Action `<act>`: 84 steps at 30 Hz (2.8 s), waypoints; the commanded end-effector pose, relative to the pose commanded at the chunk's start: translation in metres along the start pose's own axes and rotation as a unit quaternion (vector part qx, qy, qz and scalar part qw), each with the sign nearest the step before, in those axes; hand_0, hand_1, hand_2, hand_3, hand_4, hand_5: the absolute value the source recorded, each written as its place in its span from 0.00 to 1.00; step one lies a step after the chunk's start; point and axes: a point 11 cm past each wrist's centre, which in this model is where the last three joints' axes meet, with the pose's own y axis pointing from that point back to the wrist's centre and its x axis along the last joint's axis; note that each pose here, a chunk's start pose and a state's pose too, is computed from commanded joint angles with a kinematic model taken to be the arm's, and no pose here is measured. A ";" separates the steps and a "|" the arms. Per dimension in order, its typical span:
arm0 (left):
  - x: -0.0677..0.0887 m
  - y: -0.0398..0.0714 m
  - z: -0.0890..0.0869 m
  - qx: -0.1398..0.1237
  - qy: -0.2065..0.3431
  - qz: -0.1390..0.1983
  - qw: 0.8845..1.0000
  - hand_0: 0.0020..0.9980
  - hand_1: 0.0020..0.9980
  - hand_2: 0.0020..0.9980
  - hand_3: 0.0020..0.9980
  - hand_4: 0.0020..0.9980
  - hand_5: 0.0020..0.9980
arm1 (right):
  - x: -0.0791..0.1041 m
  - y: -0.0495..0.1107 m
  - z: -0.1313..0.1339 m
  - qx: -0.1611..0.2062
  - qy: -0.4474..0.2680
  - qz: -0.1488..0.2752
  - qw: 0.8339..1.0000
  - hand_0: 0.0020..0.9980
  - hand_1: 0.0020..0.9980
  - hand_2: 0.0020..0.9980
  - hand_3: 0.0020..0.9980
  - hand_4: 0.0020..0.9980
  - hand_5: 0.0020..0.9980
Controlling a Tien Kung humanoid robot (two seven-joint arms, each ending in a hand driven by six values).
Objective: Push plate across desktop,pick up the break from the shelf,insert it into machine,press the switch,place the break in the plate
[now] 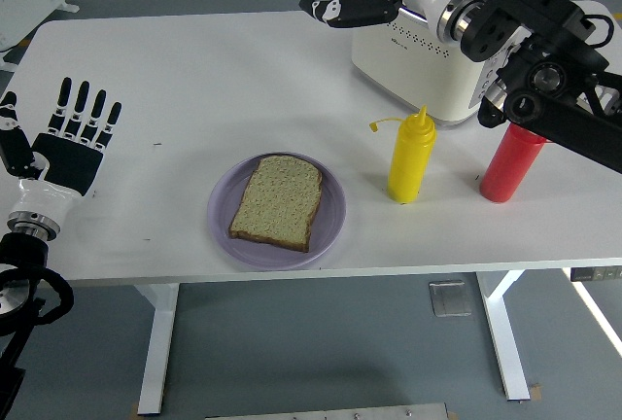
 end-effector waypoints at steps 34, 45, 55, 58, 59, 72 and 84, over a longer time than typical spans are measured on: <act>-0.042 0.013 -0.011 0.016 0.059 -0.057 0.996 0.78 0.72 0.67 0.68 0.70 1.00 | 0.039 0.119 0.108 0.092 -0.628 0.164 0.755 0.80 0.75 0.72 0.69 0.82 0.66; -0.039 0.013 -0.012 0.017 0.063 -0.053 0.996 0.78 0.72 0.67 0.68 0.70 1.00 | 0.008 0.120 0.124 0.065 -0.676 0.150 0.718 0.80 0.75 0.73 0.69 0.81 0.61; -0.036 0.014 -0.013 0.019 0.067 -0.050 0.996 0.77 0.71 0.66 0.68 0.69 1.00 | -0.002 0.122 0.130 0.052 -0.686 0.146 0.711 0.80 0.74 0.72 0.69 0.81 0.65; -0.036 0.014 -0.013 0.020 0.067 -0.050 0.996 0.77 0.71 0.66 0.68 0.69 1.00 | -0.004 0.122 0.131 0.049 -0.688 0.144 0.709 0.80 0.74 0.72 0.69 0.81 0.65; -0.036 0.014 -0.013 0.020 0.067 -0.050 0.996 0.77 0.71 0.66 0.68 0.69 1.00 | -0.005 0.122 0.131 0.048 -0.689 0.143 0.709 0.80 0.74 0.72 0.69 0.81 0.65; -0.037 0.013 -0.015 0.024 0.070 -0.050 0.996 0.77 0.72 0.66 0.68 0.69 1.00 | -0.010 0.123 0.135 0.038 -0.690 0.143 0.709 0.80 0.74 0.72 0.69 0.81 0.65; -0.038 0.014 -0.018 0.029 0.071 -0.050 0.996 0.77 0.71 0.66 0.68 0.70 1.00 | -0.015 0.126 0.140 0.028 -0.691 0.145 0.707 0.80 0.74 0.72 0.69 0.81 0.66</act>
